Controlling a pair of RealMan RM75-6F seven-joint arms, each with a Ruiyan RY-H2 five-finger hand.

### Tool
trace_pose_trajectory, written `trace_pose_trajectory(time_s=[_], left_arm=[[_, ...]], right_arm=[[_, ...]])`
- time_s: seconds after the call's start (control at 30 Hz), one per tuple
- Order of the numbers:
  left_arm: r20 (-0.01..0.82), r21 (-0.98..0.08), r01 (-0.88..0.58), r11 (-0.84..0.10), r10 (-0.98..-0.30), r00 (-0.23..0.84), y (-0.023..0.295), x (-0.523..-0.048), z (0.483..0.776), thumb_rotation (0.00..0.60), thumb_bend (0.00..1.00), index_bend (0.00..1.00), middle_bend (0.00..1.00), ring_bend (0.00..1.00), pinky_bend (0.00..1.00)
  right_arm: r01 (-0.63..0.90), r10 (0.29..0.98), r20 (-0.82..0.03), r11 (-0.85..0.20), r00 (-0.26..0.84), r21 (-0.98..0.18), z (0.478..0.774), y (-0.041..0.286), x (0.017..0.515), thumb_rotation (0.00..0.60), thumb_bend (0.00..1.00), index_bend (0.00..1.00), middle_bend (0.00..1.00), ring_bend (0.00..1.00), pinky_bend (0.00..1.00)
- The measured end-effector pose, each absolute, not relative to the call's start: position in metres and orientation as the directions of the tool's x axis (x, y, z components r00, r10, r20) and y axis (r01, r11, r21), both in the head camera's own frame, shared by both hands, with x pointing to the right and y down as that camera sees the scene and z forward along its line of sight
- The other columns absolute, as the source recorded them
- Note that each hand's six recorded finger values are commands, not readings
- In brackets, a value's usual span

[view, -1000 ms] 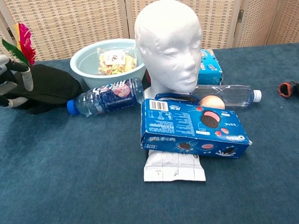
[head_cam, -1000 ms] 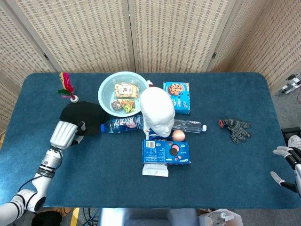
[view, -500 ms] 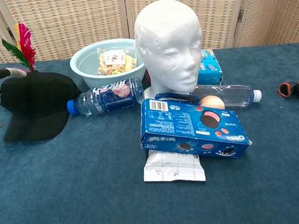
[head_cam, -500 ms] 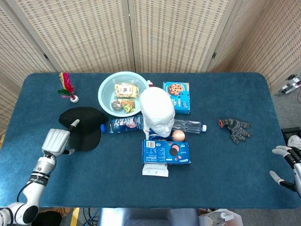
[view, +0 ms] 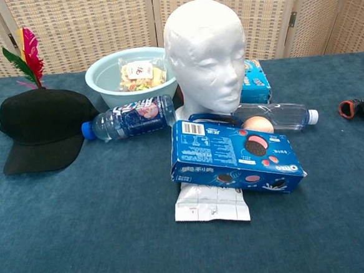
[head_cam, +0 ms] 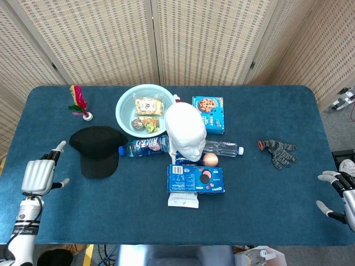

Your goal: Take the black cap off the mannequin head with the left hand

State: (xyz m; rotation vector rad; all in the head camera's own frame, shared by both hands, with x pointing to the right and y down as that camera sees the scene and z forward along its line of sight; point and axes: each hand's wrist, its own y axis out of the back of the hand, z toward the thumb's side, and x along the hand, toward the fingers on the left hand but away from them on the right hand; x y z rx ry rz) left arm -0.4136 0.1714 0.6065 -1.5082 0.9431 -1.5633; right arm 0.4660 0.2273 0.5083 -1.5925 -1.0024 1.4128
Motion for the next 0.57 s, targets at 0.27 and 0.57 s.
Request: trace_pose_trajectory(time_s=[0.27,0.57], left_arm=[[0.417,-0.908,0.034,-0.419,-0.908,-0.046,0.197,-0.428,0.587,0.6,0.05,0.02,0.14,0.22,0.4],[0.392,-0.918,0.025,-0.395,-0.915,-0.094,0.237,-0.441,0.559,0.6,0.05,0.02,0.14,0.22,0.36]], right_arm=[[0.063,0.905,-0.413,-0.42,0.1,-0.905,0.513,0.226,0.461,0.6,0.2,0.33,0.3,0.23,0.32],[0.074,0.877,-0.446,-0.464,0.178,-0.883,0.525,0.225,0.444,0.6,0.2,0.33,0.3,0.23,0.32]])
